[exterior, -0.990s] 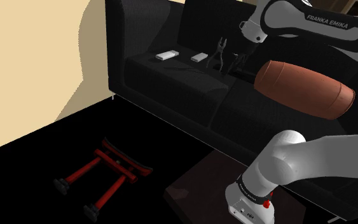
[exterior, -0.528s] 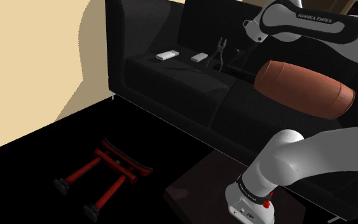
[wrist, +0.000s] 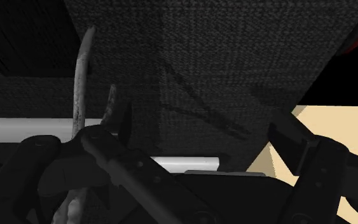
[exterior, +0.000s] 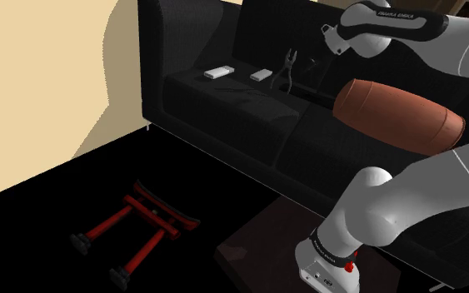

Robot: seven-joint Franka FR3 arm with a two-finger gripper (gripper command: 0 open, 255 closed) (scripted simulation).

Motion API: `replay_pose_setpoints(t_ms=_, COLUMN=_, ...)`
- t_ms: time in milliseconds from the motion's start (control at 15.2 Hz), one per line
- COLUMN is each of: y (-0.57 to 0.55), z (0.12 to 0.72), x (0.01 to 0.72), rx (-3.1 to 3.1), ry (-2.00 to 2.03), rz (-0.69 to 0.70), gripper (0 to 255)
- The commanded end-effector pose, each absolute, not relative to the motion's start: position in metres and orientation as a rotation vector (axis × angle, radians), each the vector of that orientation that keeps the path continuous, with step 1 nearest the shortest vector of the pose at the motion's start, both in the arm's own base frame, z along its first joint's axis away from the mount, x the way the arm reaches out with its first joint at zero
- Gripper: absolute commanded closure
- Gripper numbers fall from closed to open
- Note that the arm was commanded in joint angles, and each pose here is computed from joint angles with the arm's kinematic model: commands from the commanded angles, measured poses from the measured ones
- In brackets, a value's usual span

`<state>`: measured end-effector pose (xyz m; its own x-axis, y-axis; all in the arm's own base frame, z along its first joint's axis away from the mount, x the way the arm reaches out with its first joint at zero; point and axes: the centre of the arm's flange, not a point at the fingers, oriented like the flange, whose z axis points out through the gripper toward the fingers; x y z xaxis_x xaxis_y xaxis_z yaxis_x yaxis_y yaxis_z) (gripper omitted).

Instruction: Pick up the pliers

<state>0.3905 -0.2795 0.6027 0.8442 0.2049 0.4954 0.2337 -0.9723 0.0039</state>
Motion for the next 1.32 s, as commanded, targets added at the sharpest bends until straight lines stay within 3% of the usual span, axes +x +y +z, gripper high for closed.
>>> replay_pose_setpoints(t_ms=0, y=-0.303, z=0.602, x=0.403, rx=-2.930, ry=-0.389, rz=-0.851, gripper=0)
replay_pose_setpoints(t_ms=396, y=-0.371, z=0.603, x=0.443, rx=-2.816, ry=-0.482, rz=-1.029, gripper=0)
replay_pose_setpoints(t_ms=1056, y=-0.373, z=0.563, x=0.444, rx=-2.813, ry=-0.484, rz=-1.034, gripper=0)
replay_pose_setpoints(t_ms=1122, y=-0.372, z=0.564, x=0.444, rx=-2.813, ry=-0.484, rz=-1.034, gripper=255)
replay_pose_setpoints(t_ms=1254, y=-0.373, z=0.564, x=0.444, rx=-2.813, ry=-0.484, rz=-1.034, gripper=255)
